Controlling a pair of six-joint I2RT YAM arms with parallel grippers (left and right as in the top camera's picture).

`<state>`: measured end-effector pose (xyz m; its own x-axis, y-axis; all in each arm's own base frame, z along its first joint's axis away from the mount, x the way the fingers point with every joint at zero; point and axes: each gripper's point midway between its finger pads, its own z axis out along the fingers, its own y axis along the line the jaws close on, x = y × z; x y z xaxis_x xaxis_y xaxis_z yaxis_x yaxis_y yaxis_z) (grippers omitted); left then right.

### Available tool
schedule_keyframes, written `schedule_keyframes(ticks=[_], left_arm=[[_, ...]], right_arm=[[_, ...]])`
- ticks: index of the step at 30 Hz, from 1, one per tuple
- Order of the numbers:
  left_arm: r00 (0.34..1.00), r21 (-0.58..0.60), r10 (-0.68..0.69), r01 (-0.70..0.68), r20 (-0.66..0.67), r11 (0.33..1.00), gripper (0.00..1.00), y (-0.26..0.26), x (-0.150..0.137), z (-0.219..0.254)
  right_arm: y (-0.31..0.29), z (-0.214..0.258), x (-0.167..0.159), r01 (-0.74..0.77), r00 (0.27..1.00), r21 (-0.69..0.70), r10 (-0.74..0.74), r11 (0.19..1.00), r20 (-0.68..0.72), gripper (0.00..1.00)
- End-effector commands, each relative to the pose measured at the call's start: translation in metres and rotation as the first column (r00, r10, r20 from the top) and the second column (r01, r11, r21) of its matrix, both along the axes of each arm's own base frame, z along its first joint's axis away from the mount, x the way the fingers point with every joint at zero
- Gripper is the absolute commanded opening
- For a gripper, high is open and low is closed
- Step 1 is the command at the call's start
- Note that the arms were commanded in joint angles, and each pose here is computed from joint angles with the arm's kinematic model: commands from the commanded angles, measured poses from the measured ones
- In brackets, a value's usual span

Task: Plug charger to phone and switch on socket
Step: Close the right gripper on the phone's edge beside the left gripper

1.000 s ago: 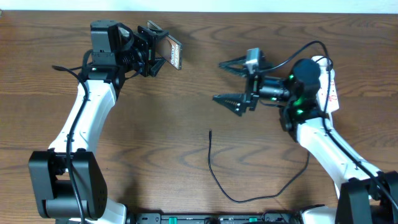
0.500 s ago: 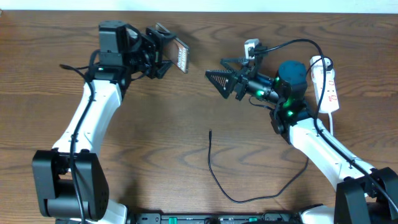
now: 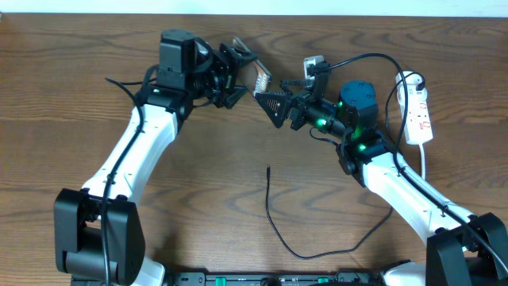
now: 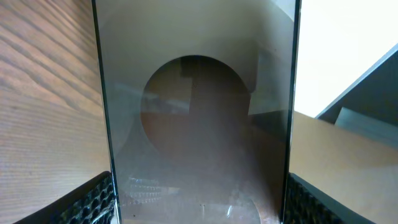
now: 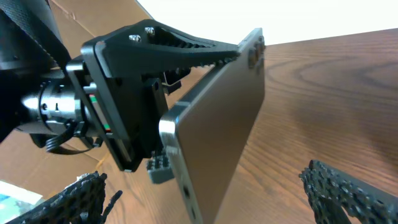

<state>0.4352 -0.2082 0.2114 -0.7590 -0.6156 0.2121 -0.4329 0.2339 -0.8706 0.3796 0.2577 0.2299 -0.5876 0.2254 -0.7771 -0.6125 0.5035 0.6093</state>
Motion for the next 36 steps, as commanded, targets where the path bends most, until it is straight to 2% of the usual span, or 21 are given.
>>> schedule_keyframes(ticks=[1,6,11,13,15,23,27,36], left_arm=[[0.997,-0.015,-0.058,0.058,0.048,0.998,0.07,-0.016,-0.010,0.016],[0.995,-0.021,-0.085,0.086,0.051,0.996,0.07,-0.022,-0.015,0.018],[0.995,-0.022,-0.088,0.090,0.051,0.996,0.07,-0.023,-0.015,0.018],[0.994,-0.022,-0.094,0.095,0.051,0.995,0.07,-0.025,-0.017,0.017],[0.993,-0.021,-0.107,0.108,0.051,0.994,0.07,-0.031,-0.020,0.018],[0.991,-0.018,-0.121,0.122,0.052,0.992,0.07,-0.038,-0.024,0.017],[0.995,0.012,-0.079,0.078,0.059,0.997,0.08,-0.034,-0.017,0.014],[0.994,0.081,0.021,-0.029,0.105,0.996,0.07,-0.029,-0.002,0.011]], right_arm=[[0.003,0.004,0.000,-0.021,0.997,-0.042,0.024,0.999,0.077,0.99],[0.005,0.003,-0.005,-0.061,0.989,-0.083,0.072,0.995,0.131,0.99],[0.005,0.000,-0.005,-0.059,0.990,-0.089,0.070,0.994,0.126,0.99],[0.005,0.000,-0.005,-0.055,0.990,-0.090,0.066,0.994,0.127,0.98],[0.002,-0.001,-0.001,-0.030,0.992,-0.093,0.042,0.995,0.121,0.92],[-0.003,-0.002,0.006,0.029,0.998,-0.058,-0.025,0.998,0.056,0.88],[-0.004,-0.002,0.008,0.055,0.998,-0.030,-0.054,0.998,0.009,0.86],[-0.004,-0.002,0.009,0.057,0.998,-0.030,-0.056,0.998,0.008,0.87]])
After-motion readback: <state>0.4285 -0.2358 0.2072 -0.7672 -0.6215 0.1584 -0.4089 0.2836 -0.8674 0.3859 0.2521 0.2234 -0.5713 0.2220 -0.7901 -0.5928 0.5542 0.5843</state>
